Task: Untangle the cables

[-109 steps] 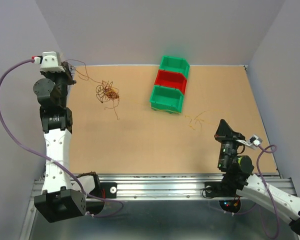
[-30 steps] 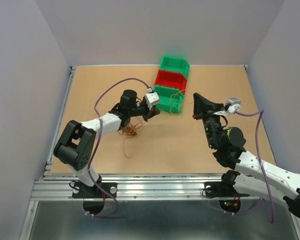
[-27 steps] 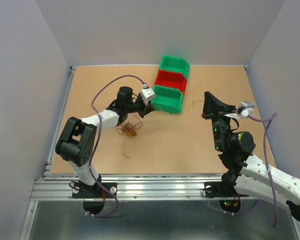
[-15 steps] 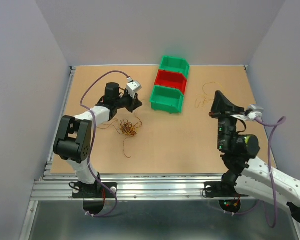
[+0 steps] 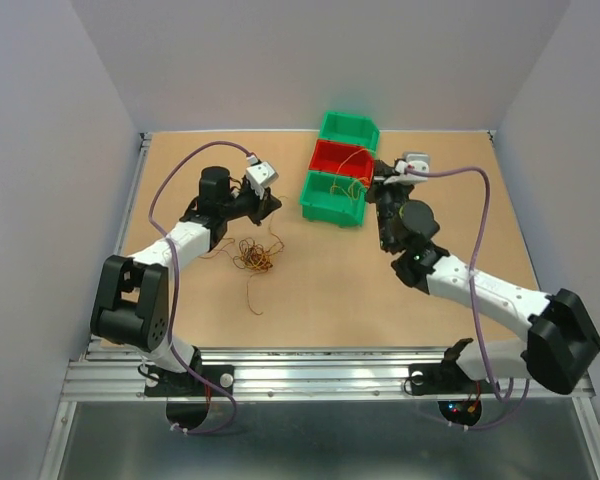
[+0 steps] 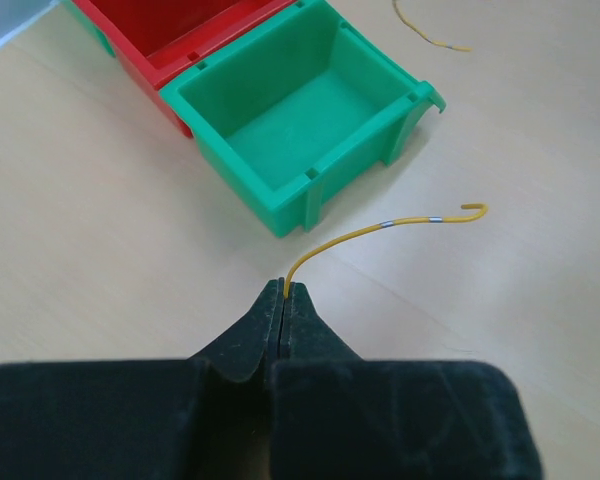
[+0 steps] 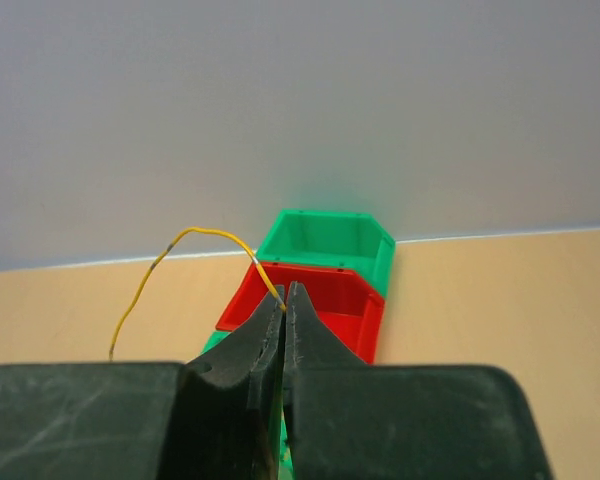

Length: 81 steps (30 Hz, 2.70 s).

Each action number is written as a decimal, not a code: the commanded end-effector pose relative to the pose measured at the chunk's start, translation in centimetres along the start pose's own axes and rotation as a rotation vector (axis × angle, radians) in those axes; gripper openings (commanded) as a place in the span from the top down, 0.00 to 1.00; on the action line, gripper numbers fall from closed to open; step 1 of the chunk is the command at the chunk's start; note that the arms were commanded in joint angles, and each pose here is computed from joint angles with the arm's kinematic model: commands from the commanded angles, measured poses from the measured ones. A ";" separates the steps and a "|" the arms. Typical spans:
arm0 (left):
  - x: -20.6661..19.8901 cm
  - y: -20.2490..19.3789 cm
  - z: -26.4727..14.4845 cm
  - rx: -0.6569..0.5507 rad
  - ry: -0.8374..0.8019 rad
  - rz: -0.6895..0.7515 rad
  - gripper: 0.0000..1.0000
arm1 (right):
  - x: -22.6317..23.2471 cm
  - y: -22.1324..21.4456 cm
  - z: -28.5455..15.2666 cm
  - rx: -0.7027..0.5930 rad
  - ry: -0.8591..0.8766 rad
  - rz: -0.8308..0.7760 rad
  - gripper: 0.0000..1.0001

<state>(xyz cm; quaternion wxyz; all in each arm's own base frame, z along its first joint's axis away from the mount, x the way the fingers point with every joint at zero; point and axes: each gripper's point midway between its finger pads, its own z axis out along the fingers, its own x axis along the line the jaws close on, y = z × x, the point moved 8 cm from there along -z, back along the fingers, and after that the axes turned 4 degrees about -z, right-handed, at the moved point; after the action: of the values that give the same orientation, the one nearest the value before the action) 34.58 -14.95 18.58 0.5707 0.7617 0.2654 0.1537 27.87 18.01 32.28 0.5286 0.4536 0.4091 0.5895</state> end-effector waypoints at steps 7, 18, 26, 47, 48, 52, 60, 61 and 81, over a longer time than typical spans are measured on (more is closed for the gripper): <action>-0.6 2.0 -1.6 -0.077 0.017 0.088 1.00 | -0.2 -1.4 9.9 0.043 0.055 0.092 0.99; -0.8 1.9 -1.8 -0.077 0.010 0.101 1.00 | -2.1 -4.3 20.2 0.029 -0.013 0.145 1.00; -1.1 2.1 -2.2 -0.088 0.006 0.116 1.00 | -3.0 -9.5 27.0 0.077 -0.028 0.216 1.00; -1.3 2.4 -2.7 -0.098 0.015 0.130 1.00 | -1.5 -20.0 30.2 0.283 0.147 0.267 0.95; -1.3 2.5 -2.7 -0.099 0.017 0.131 1.00 | -1.5 -19.7 30.1 0.281 0.152 0.268 0.95; -1.4 2.6 -2.8 -0.103 0.016 0.136 1.00 | -1.4 -17.6 29.6 0.274 0.167 0.264 0.96; -1.4 2.6 -2.9 -0.103 0.017 0.132 1.00 | -2.7 -15.0 27.9 0.300 0.077 0.214 0.26; -1.5 2.7 -2.9 -0.106 0.016 0.134 1.00 | -2.8 -14.3 27.0 0.308 0.086 0.201 0.24; -4.0 6.9 -6.0 -0.218 -0.027 0.169 1.00 | 8.8 -13.7 2.4 0.322 1.042 0.069 0.08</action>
<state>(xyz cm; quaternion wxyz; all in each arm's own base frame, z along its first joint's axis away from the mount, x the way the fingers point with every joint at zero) 30.56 -13.93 24.44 0.6118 0.7346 0.2018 0.2128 37.30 25.81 19.20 0.1759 0.3285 0.6979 0.6116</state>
